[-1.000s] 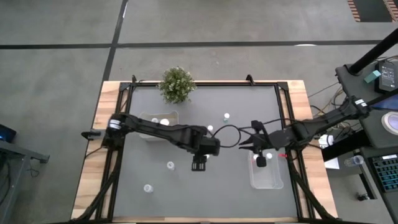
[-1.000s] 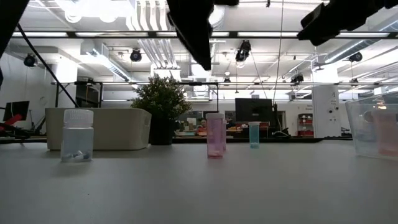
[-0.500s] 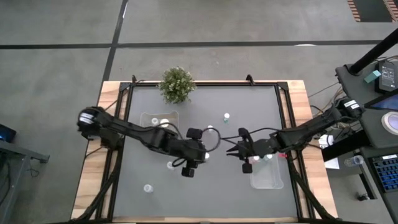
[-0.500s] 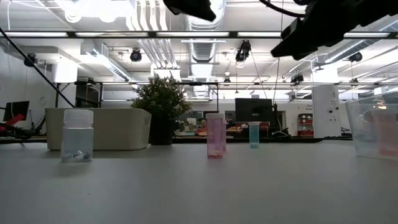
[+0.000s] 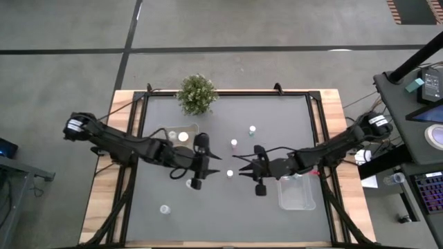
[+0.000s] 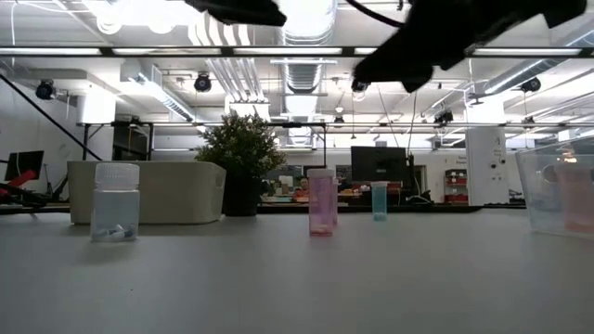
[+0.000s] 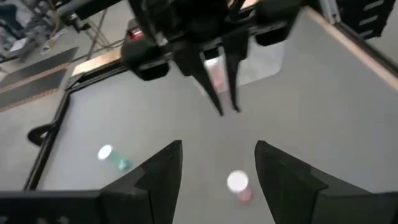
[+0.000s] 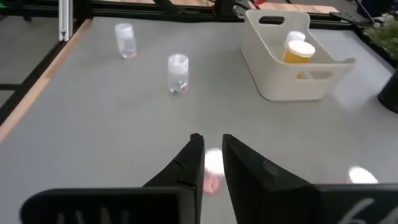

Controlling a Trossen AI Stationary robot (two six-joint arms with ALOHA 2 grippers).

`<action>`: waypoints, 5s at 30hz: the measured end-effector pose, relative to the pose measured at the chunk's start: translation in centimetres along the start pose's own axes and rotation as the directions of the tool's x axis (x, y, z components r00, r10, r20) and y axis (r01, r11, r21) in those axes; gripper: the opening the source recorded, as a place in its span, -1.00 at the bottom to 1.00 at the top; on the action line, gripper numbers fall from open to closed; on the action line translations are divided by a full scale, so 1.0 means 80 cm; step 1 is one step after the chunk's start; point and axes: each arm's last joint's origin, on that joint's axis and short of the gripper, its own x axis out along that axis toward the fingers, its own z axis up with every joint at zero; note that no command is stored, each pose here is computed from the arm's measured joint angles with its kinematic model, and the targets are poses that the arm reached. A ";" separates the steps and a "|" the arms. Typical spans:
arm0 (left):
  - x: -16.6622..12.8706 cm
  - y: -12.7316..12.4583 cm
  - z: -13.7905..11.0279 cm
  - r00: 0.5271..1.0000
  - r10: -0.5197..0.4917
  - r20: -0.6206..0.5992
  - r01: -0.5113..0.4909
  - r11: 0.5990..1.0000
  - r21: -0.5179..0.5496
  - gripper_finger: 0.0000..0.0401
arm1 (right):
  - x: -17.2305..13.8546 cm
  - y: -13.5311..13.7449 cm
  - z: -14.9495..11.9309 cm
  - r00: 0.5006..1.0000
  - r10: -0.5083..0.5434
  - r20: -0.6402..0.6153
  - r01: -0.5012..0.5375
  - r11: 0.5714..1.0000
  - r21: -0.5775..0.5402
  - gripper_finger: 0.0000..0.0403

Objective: Pick and place medicine bottles into bin by pill shape (circle, oval)
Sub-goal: Put the bottom pink pill bottle into the transparent bin

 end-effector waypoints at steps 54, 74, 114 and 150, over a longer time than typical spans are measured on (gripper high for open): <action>-0.081 0.020 -0.039 0.976 0.151 0.155 -0.144 0.988 -0.054 -0.09 | 0.126 -0.009 0.020 0.841 -0.079 -0.536 0.061 0.997 -0.053 -0.17; -0.082 0.020 -0.039 0.976 0.151 0.157 -0.144 0.988 -0.055 -0.09 | 0.127 -0.009 0.014 0.851 -0.077 -0.519 0.061 0.997 -0.047 -0.47; -0.081 0.020 -0.039 0.976 0.151 0.159 -0.142 0.988 -0.063 -0.09 | -0.104 0.038 0.076 0.841 -0.032 -0.540 0.172 0.962 0.212 -0.45; -0.082 0.021 -0.038 0.974 0.153 0.167 -0.139 0.986 -0.092 -0.09 | -0.147 0.075 -0.100 0.783 -0.043 -0.621 0.202 0.961 0.188 -0.45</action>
